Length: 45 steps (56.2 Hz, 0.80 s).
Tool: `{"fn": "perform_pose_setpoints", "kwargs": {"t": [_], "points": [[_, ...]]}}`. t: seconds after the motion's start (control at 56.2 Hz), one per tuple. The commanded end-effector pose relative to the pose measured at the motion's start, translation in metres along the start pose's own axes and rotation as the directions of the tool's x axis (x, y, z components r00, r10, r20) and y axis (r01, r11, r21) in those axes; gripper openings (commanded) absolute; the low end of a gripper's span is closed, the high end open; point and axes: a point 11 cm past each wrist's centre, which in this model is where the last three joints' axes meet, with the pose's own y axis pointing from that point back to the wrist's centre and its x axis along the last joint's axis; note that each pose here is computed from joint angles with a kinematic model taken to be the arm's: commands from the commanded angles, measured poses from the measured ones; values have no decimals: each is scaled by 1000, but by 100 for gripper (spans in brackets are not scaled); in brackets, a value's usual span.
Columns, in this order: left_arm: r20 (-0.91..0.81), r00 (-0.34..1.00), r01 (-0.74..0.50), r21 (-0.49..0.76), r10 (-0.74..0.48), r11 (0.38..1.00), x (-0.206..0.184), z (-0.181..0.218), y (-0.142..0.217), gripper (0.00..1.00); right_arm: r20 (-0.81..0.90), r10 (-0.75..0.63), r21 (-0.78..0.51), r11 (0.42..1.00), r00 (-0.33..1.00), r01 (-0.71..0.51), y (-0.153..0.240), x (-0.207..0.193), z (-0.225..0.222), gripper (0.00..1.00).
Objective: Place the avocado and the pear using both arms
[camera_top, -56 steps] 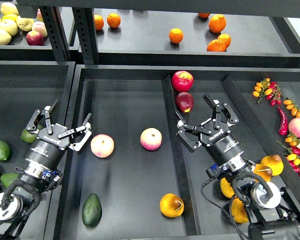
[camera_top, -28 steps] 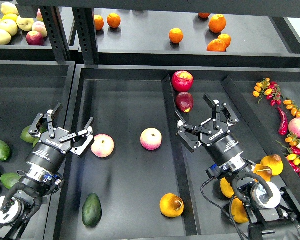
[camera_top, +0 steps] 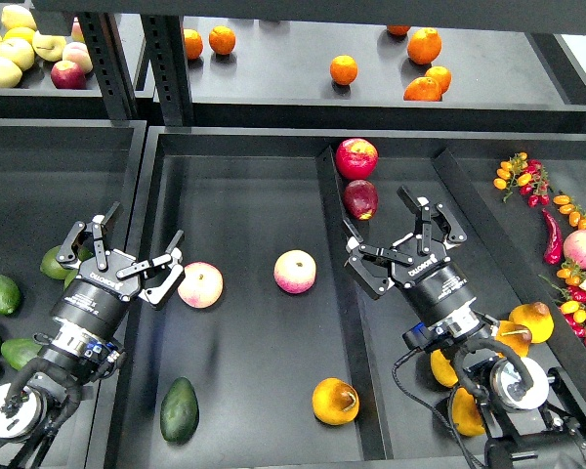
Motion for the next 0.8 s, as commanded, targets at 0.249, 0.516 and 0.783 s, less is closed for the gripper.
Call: {"fn": "perform_pose_setpoints", "kwargs": {"t": [0.249,0.516,0.783], "points": [[2,1000,-2,6,2,1000,0,-2,0,100,0,-1,3,1000,1000,1,1,0,0,100],[1,1000,-2,7,2,1000,1,-2,0,100,2,2,4,1000,1000,-2,3,1,1,100],[1,1000,-2,7,2,1000,1,-2,0,100,3,3,2,1000,1000,-3,3,2,1,100]]}}
